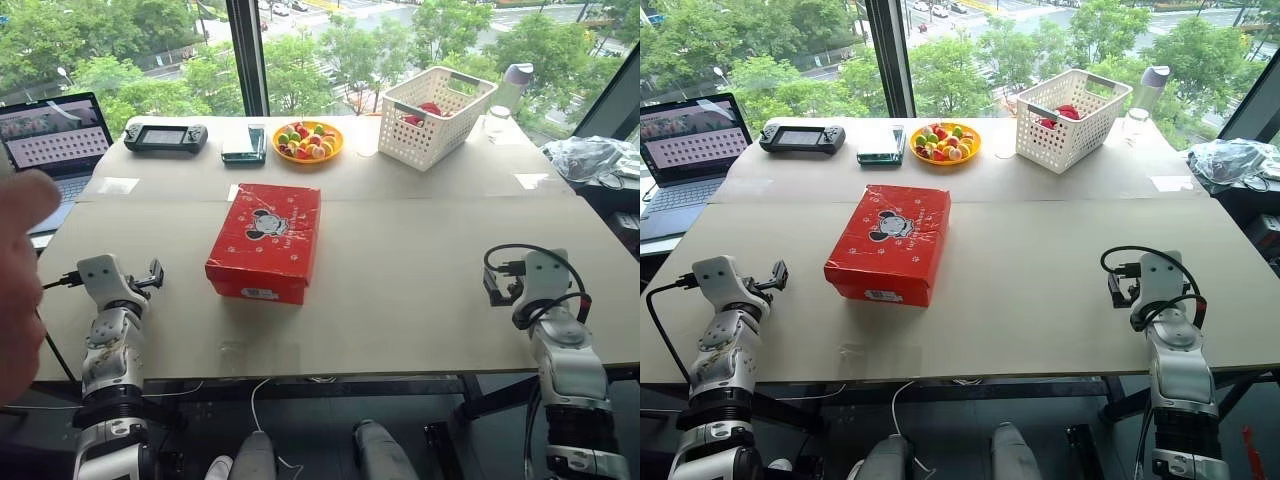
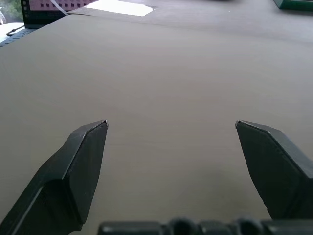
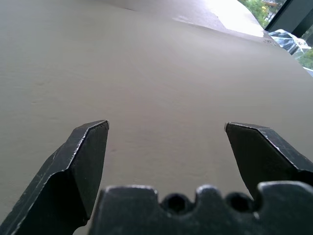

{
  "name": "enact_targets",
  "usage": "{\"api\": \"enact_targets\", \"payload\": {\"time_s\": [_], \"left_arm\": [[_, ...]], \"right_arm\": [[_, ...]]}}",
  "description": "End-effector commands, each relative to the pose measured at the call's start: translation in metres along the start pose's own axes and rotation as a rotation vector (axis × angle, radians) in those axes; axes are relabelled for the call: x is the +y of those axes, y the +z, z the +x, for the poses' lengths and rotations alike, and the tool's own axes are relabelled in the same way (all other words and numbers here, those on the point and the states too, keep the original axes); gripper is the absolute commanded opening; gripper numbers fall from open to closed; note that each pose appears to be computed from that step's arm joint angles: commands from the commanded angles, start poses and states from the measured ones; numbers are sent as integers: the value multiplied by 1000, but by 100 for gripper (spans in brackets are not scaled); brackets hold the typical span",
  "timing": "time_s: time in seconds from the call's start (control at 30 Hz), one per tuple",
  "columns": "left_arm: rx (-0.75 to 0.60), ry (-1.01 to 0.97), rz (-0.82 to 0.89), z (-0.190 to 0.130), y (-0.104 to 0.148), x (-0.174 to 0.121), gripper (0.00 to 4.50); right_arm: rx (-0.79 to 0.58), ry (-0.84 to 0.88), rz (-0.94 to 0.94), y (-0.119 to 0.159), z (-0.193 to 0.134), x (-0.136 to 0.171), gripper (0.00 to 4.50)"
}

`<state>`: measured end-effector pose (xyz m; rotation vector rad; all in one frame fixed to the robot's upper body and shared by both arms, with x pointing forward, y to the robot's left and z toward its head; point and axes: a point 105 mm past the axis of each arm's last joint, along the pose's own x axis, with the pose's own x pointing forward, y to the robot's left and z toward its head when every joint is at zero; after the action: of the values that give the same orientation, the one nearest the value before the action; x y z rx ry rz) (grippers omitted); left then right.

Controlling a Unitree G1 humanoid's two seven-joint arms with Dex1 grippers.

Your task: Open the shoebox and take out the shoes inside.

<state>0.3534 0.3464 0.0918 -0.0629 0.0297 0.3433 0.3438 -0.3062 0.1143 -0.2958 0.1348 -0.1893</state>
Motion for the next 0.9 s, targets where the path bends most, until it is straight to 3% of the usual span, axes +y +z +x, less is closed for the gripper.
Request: {"api": "enact_targets", "payload": {"time_s": [0.03, 0.13, 0.23, 0.3, 0.4, 0.43, 0.57, 0.67, 0.73, 0.77, 0.83, 0.9], "left_arm": [[-7, -36, 16, 1, 2, -6, 450], [32, -90, 55, 1, -7, -13, 450], [39, -226, 147, 2, -5, -25, 450], [39, -409, 277, 2, 9, -29, 450], [52, -702, 460, -8, 31, -32, 450], [68, -772, 523, -12, 33, -33, 398], [132, -958, 644, -18, 39, -37, 277], [145, -1028, 688, -13, 45, -48, 153], [151, -1058, 697, -8, 46, -58, 105], [151, -1061, 705, -5, 45, -61, 58], [151, -1060, 715, -1, 43, -67, 3], [140, -1062, 728, 2, 40, -77, 3]], "right_arm": [[-42, -11, 3, 13, -2, -5, 448], [-33, -17, 1, 10, -2, -8, 448], [-37, 103, 13, 13, -2, 7, 448], [-32, 389, 30, 22, -12, 46, 448], [-77, 725, -30, 45, -38, 91, 386], [-89, 792, -54, 51, -45, 100, 340], [-131, 1075, -127, 70, -75, 135, 214], [-133, 1173, -187, 73, -71, 158, 93], [-129, 1205, -253, 71, -60, 174, 49], [-126, 1200, -273, 70, -52, 179, 3], [-116, 1164, -311, 67, -34, 185, 0], [-119, 1091, -317, 73, -9, 194, 0]]}}
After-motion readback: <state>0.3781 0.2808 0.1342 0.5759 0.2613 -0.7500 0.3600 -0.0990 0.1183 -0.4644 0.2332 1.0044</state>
